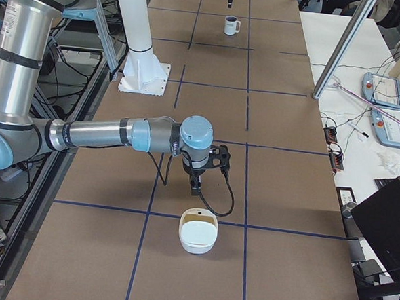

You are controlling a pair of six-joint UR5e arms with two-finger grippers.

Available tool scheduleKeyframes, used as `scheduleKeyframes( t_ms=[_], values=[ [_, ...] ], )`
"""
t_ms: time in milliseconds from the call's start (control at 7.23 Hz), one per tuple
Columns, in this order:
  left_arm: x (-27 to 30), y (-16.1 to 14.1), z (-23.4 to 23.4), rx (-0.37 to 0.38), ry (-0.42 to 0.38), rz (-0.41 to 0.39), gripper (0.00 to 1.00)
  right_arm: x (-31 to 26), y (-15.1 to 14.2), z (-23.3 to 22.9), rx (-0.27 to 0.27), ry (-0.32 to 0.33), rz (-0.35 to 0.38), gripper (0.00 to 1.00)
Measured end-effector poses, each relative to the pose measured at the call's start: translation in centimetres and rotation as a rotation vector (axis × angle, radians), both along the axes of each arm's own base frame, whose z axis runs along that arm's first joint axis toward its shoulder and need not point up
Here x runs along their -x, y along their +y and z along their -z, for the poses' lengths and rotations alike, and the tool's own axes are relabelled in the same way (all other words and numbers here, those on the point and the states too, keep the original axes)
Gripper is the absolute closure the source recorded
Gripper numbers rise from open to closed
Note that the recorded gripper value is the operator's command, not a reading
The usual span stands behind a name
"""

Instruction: Left arm hands cup to right arm to dump lemon

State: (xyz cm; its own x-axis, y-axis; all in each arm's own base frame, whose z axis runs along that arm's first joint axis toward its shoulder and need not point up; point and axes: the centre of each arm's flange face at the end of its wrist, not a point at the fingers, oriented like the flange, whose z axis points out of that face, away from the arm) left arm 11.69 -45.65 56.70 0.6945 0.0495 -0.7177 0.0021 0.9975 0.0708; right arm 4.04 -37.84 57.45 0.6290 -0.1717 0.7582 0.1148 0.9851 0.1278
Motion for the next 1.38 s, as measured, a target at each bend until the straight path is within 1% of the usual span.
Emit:
scheduleKeyframes(
  t_ms=[138, 554, 692, 830, 969, 1107, 1246, 1384],
  values=[
    [-1.3, -0.9, -0.3, 0.008, -0.007, -0.005, 0.00, 0.0, 0.0, 0.0, 0.001, -0.002, 0.000, 0.00],
    [-4.1, -1.4, -1.1, 0.027, -0.013, -0.042, 0.00, 0.1, 0.0, 0.0, 0.002, -0.003, 0.001, 0.00],
    [-5.1, -1.4, -1.2, 0.030, -0.013, -0.059, 0.14, 0.1, 0.0, 0.0, 0.003, -0.002, 0.001, 0.00],
    [-6.0, -1.3, -1.4, 0.033, -0.015, -0.077, 0.45, 0.1, 0.0, 0.0, 0.002, -0.002, 0.002, 0.00],
    [-6.5, -1.2, -1.6, 0.036, -0.017, -0.086, 0.67, 0.1, 0.0, 0.0, 0.002, -0.002, 0.002, 0.00],
    [-6.8, -1.3, -1.7, 0.037, -0.019, -0.090, 0.93, 0.1, 0.0, 0.0, 0.001, -0.002, 0.002, 0.00],
    [-7.0, -1.4, -1.6, 0.035, -0.019, -0.092, 1.00, 0.1, 0.0, 0.0, 0.001, -0.002, 0.001, 0.00],
    [-7.1, -1.5, -1.4, 0.035, -0.018, -0.090, 1.00, 0.1, 0.0, 0.1, 0.001, -0.002, 0.002, 0.00]
  ],
)
